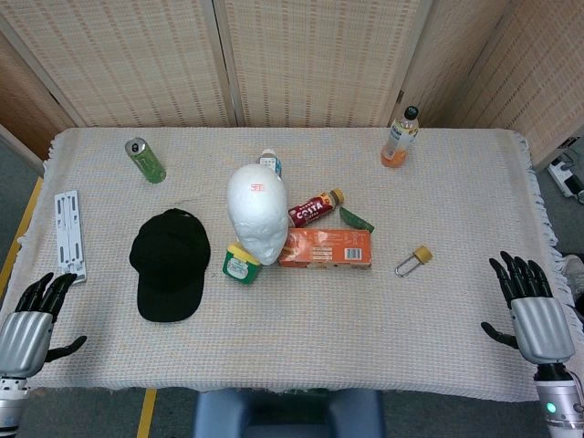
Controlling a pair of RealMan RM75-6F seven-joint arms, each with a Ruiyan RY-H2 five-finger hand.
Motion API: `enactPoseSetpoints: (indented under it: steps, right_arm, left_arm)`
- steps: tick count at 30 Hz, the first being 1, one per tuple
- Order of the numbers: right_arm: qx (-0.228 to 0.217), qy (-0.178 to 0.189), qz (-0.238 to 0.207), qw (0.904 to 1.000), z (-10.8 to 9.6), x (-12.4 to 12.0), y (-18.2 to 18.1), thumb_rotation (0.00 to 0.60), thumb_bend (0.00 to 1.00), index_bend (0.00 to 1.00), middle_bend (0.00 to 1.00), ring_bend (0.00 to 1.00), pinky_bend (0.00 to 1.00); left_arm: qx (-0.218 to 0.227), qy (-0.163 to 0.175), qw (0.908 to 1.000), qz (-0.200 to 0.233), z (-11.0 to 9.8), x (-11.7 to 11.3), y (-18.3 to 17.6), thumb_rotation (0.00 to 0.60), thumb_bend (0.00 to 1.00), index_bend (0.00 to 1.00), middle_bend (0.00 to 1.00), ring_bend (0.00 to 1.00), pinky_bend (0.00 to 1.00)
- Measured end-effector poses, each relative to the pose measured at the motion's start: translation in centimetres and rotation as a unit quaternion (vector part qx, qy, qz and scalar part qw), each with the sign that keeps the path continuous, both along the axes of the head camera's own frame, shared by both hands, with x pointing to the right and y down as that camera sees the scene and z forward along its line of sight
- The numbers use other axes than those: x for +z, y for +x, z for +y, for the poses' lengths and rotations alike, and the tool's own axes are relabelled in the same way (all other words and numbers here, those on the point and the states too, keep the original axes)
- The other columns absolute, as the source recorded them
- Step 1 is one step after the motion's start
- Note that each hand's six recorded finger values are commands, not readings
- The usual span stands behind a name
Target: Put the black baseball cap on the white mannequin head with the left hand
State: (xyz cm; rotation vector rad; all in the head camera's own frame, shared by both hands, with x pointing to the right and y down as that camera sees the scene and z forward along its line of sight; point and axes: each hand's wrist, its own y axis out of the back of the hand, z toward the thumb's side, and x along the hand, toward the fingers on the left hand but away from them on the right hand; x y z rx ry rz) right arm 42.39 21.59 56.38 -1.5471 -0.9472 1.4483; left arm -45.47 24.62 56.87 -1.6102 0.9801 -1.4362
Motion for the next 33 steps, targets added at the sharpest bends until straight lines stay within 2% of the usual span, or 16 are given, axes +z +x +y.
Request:
enactPoseSetpoints:
  steps: [6,9,12,16,18,22,28,33]
  right_arm:
    - [0.000,-0.011,0.000,0.9999,0.0,0.5,0.0,0.600,0.00,0.00,0.00,0.00,0.00]
    - [0.003,-0.007,-0.001,1.0000,-0.1,0.3,0.2,0.600,0.00,0.00,0.00,0.00,0.00]
    - [0.007,-0.004,0.001,1.0000,-0.1,0.1,0.4,0.600,0.00,0.00,0.00,0.00,0.00]
    - [0.006,-0.010,0.003,0.9999,0.1,0.2,0.2,0.600,0.00,0.00,0.00,0.00,0.00]
    - [0.004,-0.011,-0.004,0.9999,0.2,0.1,0.0,0.600,0.00,0.00,0.00,0.00,0.00]
    - [0.001,-0.008,-0.012,0.9999,0.3,-0.3,-0.2,0.600,0.00,0.00,0.00,0.00,0.00]
    - [0.004,-0.018,-0.002,0.9998,0.4,-0.1,0.1,0.600,0.00,0.00,0.00,0.00,0.00]
    - [0.008,-0.026,-0.002,0.9996,0.5,0.0,0.2,0.600,0.00,0.00,0.00,0.00,0.00]
  left_arm:
    - [0.001,-0.018,0.9998,-0.007,0.3,0.6,0.0,0.600,0.07,0.09,0.18,0.03,0.17]
    - [0.001,-0.023,0.9996,0.016,0.7,0.9,0.7,0.600,0.07,0.13,0.31,0.11,0.28]
    - [0.019,-0.026,0.9982,0.050,1.5,1.5,2.0,0.600,0.07,0.23,0.54,0.32,0.50]
    - [0.063,-0.018,0.9934,0.094,3.1,3.0,3.8,0.600,0.09,0.49,0.92,0.74,0.81]
    - [0.077,-0.014,0.9915,0.104,3.6,3.7,4.2,0.600,0.10,0.56,1.00,0.86,0.91]
    - [0.106,-0.010,0.9869,0.121,4.7,6.2,4.9,0.600,0.13,0.57,1.00,0.99,1.00]
    - [0.135,-0.009,0.9840,0.116,5.5,10.0,5.9,0.600,0.17,0.54,1.00,1.00,1.00]
    - [0.158,-0.009,0.9820,0.103,5.8,12.3,6.9,0.600,0.22,0.52,1.00,1.00,1.00]
